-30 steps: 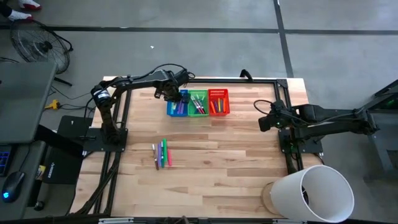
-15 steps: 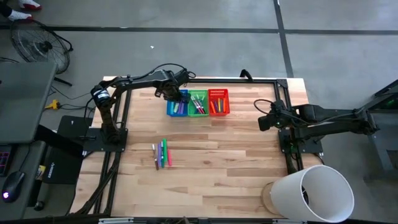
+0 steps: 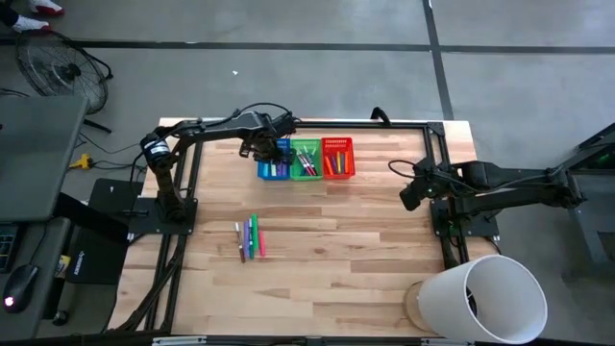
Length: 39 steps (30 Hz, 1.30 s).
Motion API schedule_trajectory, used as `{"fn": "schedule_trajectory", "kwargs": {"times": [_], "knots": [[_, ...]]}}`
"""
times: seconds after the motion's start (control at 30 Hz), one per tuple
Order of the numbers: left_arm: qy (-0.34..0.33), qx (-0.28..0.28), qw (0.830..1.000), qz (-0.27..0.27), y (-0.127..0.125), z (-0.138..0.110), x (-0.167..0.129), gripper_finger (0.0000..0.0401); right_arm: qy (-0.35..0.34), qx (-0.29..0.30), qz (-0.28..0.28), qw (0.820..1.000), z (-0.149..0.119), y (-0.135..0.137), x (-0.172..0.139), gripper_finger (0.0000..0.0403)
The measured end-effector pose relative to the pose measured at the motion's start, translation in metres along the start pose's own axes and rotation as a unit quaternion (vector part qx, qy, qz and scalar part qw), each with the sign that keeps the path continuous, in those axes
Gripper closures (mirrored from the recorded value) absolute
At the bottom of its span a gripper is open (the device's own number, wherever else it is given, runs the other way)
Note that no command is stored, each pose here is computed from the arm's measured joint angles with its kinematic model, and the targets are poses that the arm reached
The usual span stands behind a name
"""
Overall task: Pick & Place Markers
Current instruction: Put the pink highlighter into the red bin
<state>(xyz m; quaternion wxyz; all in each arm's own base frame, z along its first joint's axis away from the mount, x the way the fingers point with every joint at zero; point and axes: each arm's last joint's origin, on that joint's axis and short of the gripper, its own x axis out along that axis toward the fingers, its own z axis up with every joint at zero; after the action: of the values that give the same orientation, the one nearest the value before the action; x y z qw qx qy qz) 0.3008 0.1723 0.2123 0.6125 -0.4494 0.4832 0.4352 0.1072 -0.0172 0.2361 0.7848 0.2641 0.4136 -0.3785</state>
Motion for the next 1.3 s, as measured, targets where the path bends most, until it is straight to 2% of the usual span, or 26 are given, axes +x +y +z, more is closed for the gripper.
{"fn": "schedule_trajectory", "kwargs": {"times": [0.17, 0.33, 0.53, 0.73, 1.07, 1.3], "knots": [[0.021, -0.002, 1.0, 0.018, -0.009, -0.023, -0.015, 0.0303, 0.013, -0.059, 0.013, 0.998, -0.001, 0.001, 0.0, 0.0329], [0.016, -0.008, 1.0, 0.004, -0.022, -0.05, -0.036, 0.0302, 0.017, -0.106, 0.019, 0.994, -0.001, 0.001, 0.0, 0.0329], [-0.011, -0.036, 0.999, 0.003, -0.035, -0.092, -0.056, 0.0302, 0.025, -0.11, 0.029, 0.993, -0.002, 0.002, 0.0, 0.0329], [0.0, -0.05, 0.998, 0.027, -0.042, -0.137, -0.063, 0.0302, 0.027, -0.119, 0.032, 0.992, -0.002, 0.002, 0.0, 0.0329], [0.001, -0.056, 0.996, 0.066, -0.044, -0.197, -0.064, 0.0302, 0.034, -0.127, 0.042, 0.99, -0.002, 0.002, 0.0, 0.0329], [0.005, -0.06, 0.993, 0.101, -0.033, -0.225, -0.045, 0.0302, 0.031, -0.125, 0.044, 0.991, -0.002, 0.003, 0.0, 0.0329]]}}
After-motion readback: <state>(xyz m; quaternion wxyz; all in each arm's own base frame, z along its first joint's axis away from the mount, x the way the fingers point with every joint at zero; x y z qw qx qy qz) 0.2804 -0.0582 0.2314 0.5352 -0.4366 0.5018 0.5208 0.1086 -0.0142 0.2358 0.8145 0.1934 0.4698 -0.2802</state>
